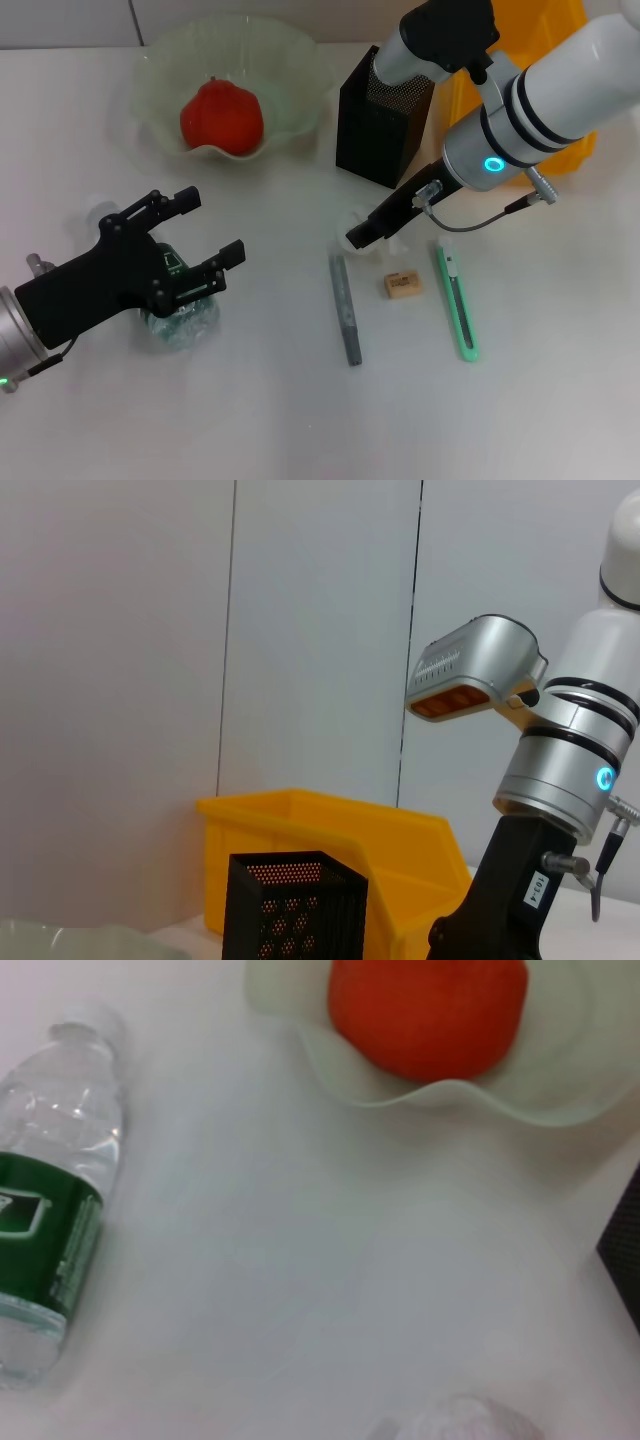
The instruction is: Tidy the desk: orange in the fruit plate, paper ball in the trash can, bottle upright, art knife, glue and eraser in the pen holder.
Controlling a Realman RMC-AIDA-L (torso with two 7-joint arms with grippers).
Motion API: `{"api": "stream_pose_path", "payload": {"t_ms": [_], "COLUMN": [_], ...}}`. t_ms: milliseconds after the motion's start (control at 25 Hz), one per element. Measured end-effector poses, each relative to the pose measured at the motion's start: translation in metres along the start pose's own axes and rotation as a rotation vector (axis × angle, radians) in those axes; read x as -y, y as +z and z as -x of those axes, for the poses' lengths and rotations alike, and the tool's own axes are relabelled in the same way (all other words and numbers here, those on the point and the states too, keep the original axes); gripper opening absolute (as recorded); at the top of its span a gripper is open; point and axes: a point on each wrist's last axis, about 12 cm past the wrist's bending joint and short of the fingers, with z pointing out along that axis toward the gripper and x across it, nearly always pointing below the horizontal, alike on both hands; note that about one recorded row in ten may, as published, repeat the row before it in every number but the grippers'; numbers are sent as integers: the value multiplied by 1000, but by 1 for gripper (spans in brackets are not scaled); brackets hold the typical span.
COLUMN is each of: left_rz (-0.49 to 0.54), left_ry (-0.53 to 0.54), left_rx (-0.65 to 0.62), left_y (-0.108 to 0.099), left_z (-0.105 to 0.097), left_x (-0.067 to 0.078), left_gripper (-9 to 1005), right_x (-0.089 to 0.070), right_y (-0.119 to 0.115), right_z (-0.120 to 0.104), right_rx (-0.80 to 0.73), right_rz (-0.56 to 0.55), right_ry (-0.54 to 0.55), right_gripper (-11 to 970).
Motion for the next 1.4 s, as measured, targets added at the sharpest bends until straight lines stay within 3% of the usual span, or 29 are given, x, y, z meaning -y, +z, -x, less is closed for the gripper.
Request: {"api": "stream_pose_path", "payload": {"t_ms": [120, 320, 480, 520, 560, 680, 720, 760, 840, 920, 960, 1000, 1200, 1400], "left_rz": [5, 6, 1, -7, -7, -20, -23, -23, -23, -18, -18, -13, 7, 97], "left_ry": [-3, -2, -5, -8, -8, -5, -5, -5, -6, -10, -10, -17, -49, -199], "left_rx": [10, 11, 15, 24, 24, 40, 49, 49, 54, 57, 57, 60, 69, 74], "left_y": [-2, -3, -3, -3, -3, -5, -6, -6, -7, -8, -8, -9, -11, -23], "left_z": [0, 1, 1, 2, 2, 4, 5, 5, 5, 6, 6, 6, 9, 17], "left_x": [0, 0, 0, 1, 1, 3, 4, 4, 4, 3, 3, 3, -2, -18], "left_gripper": [845, 845, 844, 844, 844, 844, 844, 844, 843, 843, 843, 843, 843, 842], "right_x": [-1, 1, 1, 6, 6, 26, 43, 43, 60, 86, 86, 97, 112, 120], "right_y": [-2, -11, -47, -72, -72, -116, -138, -138, -149, -148, -148, -139, -113, -106], "right_z": [0, -2, -3, -5, -5, -14, -22, -22, -30, -42, -42, -43, -43, -45], "right_rx": [6, 34, 119, 183, 183, 306, 385, 385, 438, 483, 483, 498, 492, 493], "right_rz": [5, 9, 22, 1, 1, -61, -116, -116, -166, -225, -225, -237, -259, -294], "right_ry": [-3, 5, 10, 24, 24, 81, 108, 108, 119, 139, 139, 143, 169, 190], "right_gripper": [521, 495, 473, 468, 472, 484, 488, 492, 500, 508, 512, 516, 535, 555]}}
